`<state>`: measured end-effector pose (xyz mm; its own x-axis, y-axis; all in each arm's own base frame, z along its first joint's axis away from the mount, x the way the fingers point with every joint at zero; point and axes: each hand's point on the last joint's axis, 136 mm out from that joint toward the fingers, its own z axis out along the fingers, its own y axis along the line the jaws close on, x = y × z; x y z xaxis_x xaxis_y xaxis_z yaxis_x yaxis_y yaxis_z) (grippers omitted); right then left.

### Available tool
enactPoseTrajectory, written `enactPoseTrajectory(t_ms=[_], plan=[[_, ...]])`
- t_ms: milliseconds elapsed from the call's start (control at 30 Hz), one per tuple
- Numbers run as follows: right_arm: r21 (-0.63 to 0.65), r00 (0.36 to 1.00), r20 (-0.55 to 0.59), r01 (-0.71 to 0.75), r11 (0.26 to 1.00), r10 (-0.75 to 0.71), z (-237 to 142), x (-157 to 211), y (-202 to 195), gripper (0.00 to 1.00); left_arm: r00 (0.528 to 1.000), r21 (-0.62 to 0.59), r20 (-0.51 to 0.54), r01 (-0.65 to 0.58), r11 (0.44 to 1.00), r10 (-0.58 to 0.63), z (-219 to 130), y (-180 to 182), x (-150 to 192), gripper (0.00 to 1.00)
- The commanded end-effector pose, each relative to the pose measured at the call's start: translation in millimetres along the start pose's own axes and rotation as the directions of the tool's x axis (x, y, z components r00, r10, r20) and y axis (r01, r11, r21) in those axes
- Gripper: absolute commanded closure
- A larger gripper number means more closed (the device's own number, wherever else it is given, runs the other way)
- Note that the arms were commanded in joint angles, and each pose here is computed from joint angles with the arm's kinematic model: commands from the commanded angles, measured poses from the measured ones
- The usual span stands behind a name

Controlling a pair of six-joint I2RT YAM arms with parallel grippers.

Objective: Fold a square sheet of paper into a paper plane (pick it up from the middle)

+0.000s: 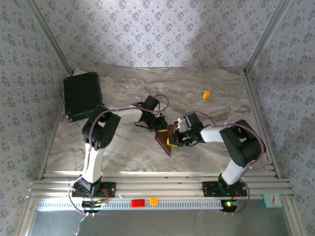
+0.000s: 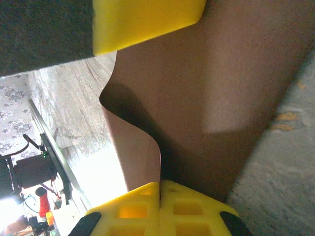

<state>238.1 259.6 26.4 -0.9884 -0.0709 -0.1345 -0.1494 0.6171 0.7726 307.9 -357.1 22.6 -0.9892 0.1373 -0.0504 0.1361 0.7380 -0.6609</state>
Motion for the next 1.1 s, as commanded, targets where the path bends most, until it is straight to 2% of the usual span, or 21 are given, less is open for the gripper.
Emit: enactPoseTrajectory(t_ms=[0, 533, 867, 1067], plan=[[0.031, 1.0, -0.01, 0.007, 0.999, -0.007, 0.2, 0.6, -4.1, 1.0, 1.0, -0.047, -0.027, 0.01, 0.999, -0.011, 2.8, 9.2, 10.0, 0.88], [0.04, 1.0, -0.024, -0.007, 0.999, 0.008, 4.2, 7.3, -12.1, 1.0, 1.0, -0.042, -0.019, 0.011, 0.999, -0.012, 0.4, 6.9, 8.8, 0.87], [0.087, 0.999, -0.04, -0.015, 0.996, 0.019, 7.3, 14.7, -23.8, 1.0, 1.0, -0.038, -0.009, -0.004, 0.999, 0.004, -4.3, 0.7, 4.8, 0.87], [0.097, 0.999, -0.044, -0.018, 0.995, 0.022, 8.1, 17.9, -27.0, 1.0, 1.0, -0.028, 0.007, -0.021, 0.999, 0.021, -10.1, -9.3, -2.4, 0.82]])
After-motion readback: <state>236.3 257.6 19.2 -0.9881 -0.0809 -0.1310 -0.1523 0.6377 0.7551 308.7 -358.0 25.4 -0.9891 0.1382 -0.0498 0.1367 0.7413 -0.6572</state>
